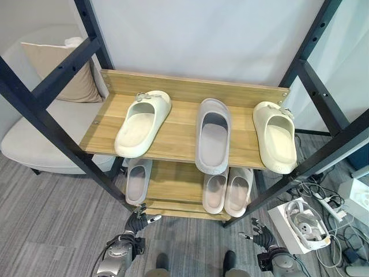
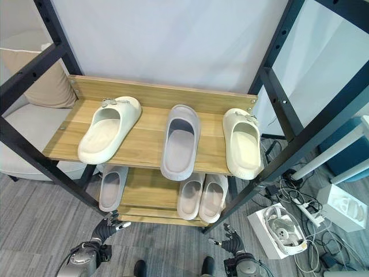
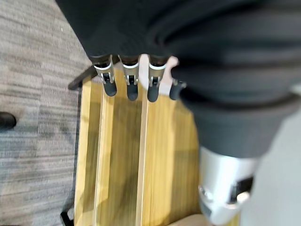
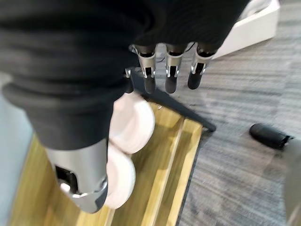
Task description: Arrange the slippers neatly on the shoe rack.
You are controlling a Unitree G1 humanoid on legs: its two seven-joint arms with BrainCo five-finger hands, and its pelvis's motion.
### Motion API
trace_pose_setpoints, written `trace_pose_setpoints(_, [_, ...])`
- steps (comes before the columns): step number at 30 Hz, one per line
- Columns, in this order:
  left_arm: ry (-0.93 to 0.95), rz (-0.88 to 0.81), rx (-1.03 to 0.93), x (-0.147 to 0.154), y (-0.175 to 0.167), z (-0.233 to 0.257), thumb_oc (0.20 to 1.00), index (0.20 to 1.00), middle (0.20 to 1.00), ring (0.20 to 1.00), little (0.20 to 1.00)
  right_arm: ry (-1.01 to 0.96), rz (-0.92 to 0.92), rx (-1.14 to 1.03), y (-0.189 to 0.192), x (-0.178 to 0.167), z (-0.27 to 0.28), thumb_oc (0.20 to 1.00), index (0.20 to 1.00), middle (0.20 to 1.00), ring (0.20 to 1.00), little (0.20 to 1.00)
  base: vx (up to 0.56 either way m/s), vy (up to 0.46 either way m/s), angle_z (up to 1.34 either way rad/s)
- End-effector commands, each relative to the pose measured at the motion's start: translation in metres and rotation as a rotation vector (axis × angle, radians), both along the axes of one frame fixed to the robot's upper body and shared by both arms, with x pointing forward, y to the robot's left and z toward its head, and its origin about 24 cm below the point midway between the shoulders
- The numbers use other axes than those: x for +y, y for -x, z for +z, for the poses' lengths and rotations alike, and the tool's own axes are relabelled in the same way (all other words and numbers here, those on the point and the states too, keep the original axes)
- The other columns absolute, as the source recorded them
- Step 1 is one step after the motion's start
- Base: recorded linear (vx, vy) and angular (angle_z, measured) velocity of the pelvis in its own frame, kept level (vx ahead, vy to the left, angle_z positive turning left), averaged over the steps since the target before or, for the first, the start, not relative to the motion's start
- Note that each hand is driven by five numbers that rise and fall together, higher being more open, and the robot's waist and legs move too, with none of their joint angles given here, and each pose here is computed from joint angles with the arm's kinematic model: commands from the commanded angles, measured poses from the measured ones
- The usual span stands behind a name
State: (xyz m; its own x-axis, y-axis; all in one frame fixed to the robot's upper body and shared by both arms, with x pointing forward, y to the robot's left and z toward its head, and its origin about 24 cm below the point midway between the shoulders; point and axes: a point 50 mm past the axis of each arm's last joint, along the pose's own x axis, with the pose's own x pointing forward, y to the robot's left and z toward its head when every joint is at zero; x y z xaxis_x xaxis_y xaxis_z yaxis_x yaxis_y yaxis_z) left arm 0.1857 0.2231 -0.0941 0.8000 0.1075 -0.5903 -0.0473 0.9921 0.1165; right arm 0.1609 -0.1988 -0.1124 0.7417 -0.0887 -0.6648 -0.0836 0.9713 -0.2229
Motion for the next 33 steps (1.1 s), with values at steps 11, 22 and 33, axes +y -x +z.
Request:
trace_pose_setpoints(11, [-0.06,-0.002,-0.212,0.001,-0.053,0.037,1.0,1.0,1.0,1.0,1.0,0.367,0.883,-0.859,-0.072,0.087,0.169,1.0,1.0,1.0,1.0,1.0,-0.03,0.0,-0.2])
trace_pose_setpoints(22, [-0.093,0.006,-0.193,0.016,-0.04,0.034,1.0,1.0,1.0,1.0,1.0,0.492,0.831,-1.133,-0.032,0.034,0.255,1.0,1.0,1.0,1.0,1.0,-0.01,-0.012,-0.08])
trace_pose_setpoints(33, [-0.05,-0.014,-0.195,-0.004,-0.039,0.03,1.0,1.0,1.0,1.0,1.0,0.625,0.574,-1.502,-0.051,0.044,0.304,1.0,1.0,1.0,1.0,1.0,0.01,0.008,0.01])
